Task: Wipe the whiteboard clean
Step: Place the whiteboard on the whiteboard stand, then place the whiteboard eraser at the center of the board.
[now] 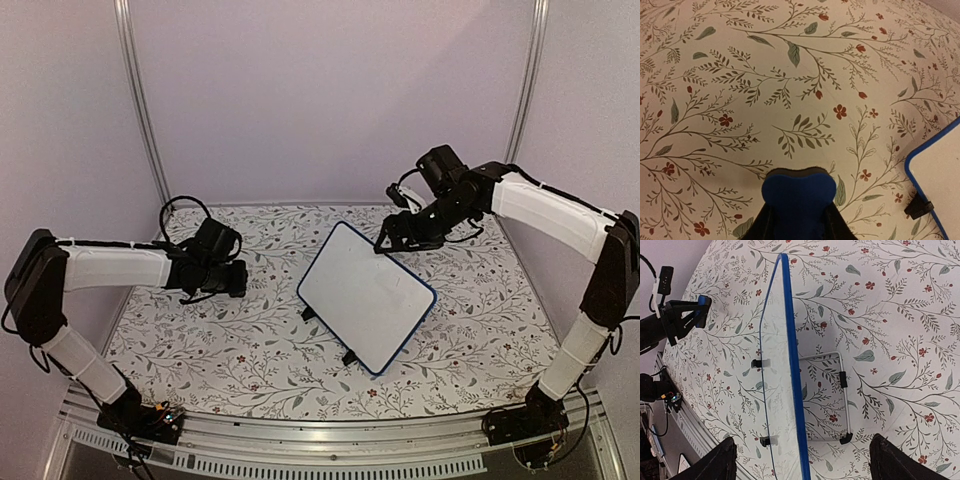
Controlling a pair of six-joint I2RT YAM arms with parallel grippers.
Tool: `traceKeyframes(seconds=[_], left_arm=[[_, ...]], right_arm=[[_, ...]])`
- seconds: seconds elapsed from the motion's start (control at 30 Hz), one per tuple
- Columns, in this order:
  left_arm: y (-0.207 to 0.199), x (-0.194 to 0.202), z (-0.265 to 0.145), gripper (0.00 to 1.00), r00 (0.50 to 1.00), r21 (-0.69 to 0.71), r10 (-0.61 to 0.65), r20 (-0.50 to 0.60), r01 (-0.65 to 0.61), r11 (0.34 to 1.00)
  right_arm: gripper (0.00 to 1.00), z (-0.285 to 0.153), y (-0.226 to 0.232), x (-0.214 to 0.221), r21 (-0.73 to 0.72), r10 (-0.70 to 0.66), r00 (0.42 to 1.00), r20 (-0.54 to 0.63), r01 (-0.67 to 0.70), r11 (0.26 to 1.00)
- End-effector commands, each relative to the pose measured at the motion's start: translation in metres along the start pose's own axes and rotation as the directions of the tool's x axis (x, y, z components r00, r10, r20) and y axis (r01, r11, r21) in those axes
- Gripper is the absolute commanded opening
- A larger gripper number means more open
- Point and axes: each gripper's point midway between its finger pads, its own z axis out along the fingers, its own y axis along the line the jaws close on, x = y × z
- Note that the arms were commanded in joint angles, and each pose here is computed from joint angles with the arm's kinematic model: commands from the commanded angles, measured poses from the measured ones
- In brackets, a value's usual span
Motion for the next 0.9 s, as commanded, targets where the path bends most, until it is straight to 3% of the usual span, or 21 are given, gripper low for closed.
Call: traceKeyframes(seconds=[0.0,0.27,0.47,0.63,0.87], left_arm=[[0.008,0.010,0.017,0.25,0.999,-0.010,-0.034,-0.043,0.033,0.999],[0.013,0.019,0.034,0.60,0.996,-0.032,-0.045,-0.076,0.042,0.999],[0.018,0.029,0.044,0.78,0.992,-0.042,-0.061,-0.110,0.056,0.998],[0.020,0.043,0.055,0.88,0.983,-0.031,-0.086,-0.160,0.082,0.996],[0.011,0.064,0.070,0.93,0.969,0.028,-0.112,-0.222,0.121,0.992]], right_arm=[[0.90,-0.022,-0.006,-0.005,0.030,0.015,0.998,0.062,-0.017,0.999],[0.91,-0.027,-0.008,0.000,0.027,0.028,0.997,0.075,-0.031,0.999],[0.91,-0.030,-0.010,0.000,0.029,0.030,0.996,0.082,-0.032,0.999],[0.91,-0.031,-0.011,0.001,0.028,0.033,0.996,0.083,-0.035,0.999],[0.91,-0.031,-0.013,0.003,0.030,0.035,0.996,0.084,-0.038,0.999]])
